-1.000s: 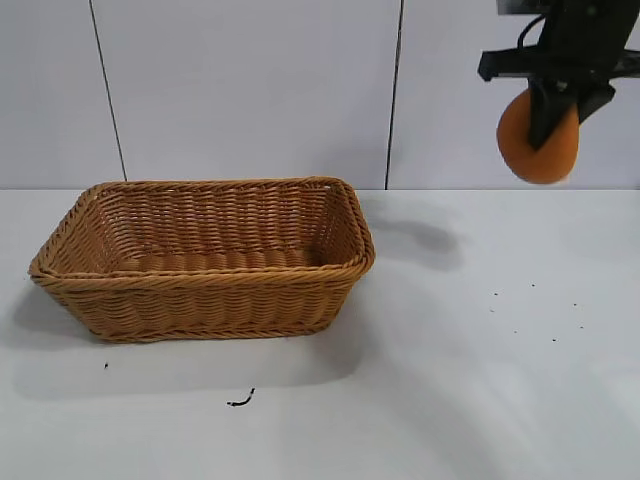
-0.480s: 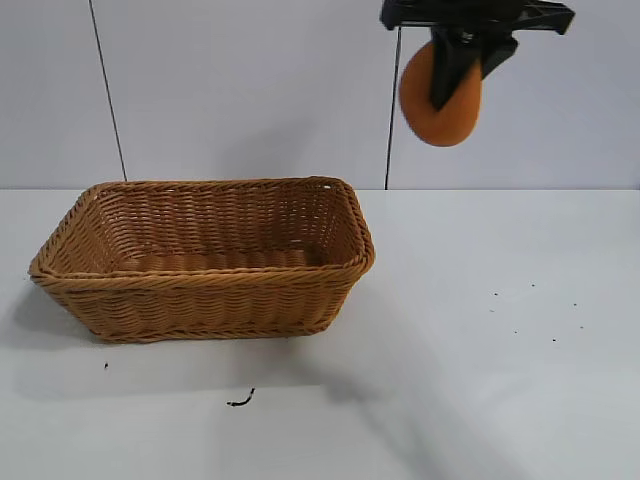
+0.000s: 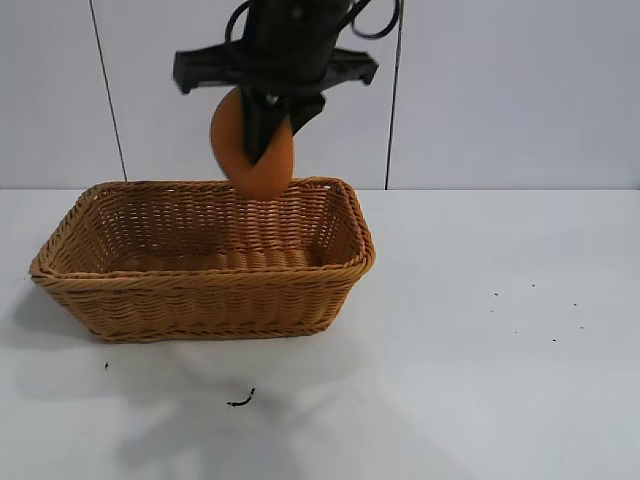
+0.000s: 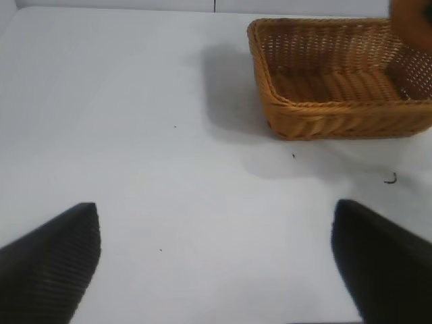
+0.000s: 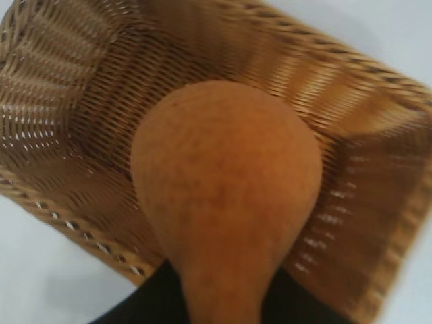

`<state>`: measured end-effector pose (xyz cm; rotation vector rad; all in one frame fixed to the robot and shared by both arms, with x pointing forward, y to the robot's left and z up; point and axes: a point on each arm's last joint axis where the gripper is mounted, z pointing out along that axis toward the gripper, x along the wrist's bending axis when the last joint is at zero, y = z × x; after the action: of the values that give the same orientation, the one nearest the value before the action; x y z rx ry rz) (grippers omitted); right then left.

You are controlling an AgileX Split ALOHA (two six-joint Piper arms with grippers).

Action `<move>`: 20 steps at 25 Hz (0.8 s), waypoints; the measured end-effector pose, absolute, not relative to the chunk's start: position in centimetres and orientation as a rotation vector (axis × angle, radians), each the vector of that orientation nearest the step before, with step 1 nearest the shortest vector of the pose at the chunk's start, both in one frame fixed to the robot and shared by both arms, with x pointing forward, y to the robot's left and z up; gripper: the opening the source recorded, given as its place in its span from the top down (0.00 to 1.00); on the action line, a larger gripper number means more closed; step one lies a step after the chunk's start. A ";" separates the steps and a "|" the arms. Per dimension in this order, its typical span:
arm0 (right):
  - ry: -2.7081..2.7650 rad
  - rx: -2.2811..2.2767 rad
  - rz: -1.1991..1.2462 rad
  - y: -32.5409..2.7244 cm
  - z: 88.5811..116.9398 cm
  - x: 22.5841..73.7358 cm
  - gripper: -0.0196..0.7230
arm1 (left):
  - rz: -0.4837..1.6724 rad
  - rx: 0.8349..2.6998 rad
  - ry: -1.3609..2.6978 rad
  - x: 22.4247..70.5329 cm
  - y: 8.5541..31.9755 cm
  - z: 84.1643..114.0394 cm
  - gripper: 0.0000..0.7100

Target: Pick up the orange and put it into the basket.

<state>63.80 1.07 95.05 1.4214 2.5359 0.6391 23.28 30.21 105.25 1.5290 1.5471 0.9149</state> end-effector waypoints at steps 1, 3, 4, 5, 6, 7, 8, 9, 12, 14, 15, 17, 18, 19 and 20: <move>2.542 1.427 0.626 1.1 94.6 63.8 0.90 | 0.915 1.529 1.547 23.3 30.2 105.2 0.06; 2.549 1.437 0.607 1.1 94.2 63.8 0.84 | 0.915 1.529 1.547 23.3 30.2 105.2 0.06; 2.551 1.437 0.603 1.1 94.2 63.8 0.75 | 0.915 1.529 1.547 23.3 30.2 105.2 0.06; 2.552 1.438 0.601 1.0 94.2 63.8 0.61 | 0.915 1.529 1.547 23.3 30.2 105.2 0.06; 2.551 1.437 0.603 1.0 94.3 63.8 0.46 | 0.915 1.529 1.547 23.3 30.2 105.2 0.06; 2.551 1.436 0.602 1.0 94.5 63.8 0.33 | 0.915 1.529 1.547 23.3 30.2 105.2 0.06; 2.552 1.436 0.599 1.1 94.8 63.8 0.21 | 0.915 1.529 1.547 23.3 30.2 105.2 0.06; 2.557 1.438 0.589 1.1 95.2 63.8 0.14 | 0.915 1.529 1.547 23.3 30.2 105.2 0.06; 2.554 1.425 0.579 1.1 97.2 64.1 0.06 | 0.915 1.529 1.547 23.3 30.2 105.2 0.06; 2.539 1.403 0.569 1.0 98.8 64.3 0.05 | 0.915 1.529 1.547 23.3 30.2 105.2 0.06; 2.523 1.393 0.576 0.9 99.7 64.5 0.05 | 0.915 1.529 1.547 23.3 30.2 105.2 0.06; 2.492 1.395 0.578 0.2 101.2 65.1 0.04 | 0.915 1.529 1.547 23.3 30.2 105.2 0.06; 2.474 1.403 0.581 -0.3 101.8 65.5 0.04 | 0.915 1.529 1.547 23.3 30.2 105.2 0.06; 2.452 1.419 0.586 -1.1 102.3 66.1 0.04 | 0.915 1.529 1.547 23.3 30.2 105.2 0.06; 2.433 1.444 0.579 -2.0 102.5 66.7 0.04 | 0.915 1.529 1.547 23.3 30.2 105.2 0.06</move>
<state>66.66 -2.04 102.48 1.4441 2.4333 0.5791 23.28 30.21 105.25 1.5290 1.5471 0.9149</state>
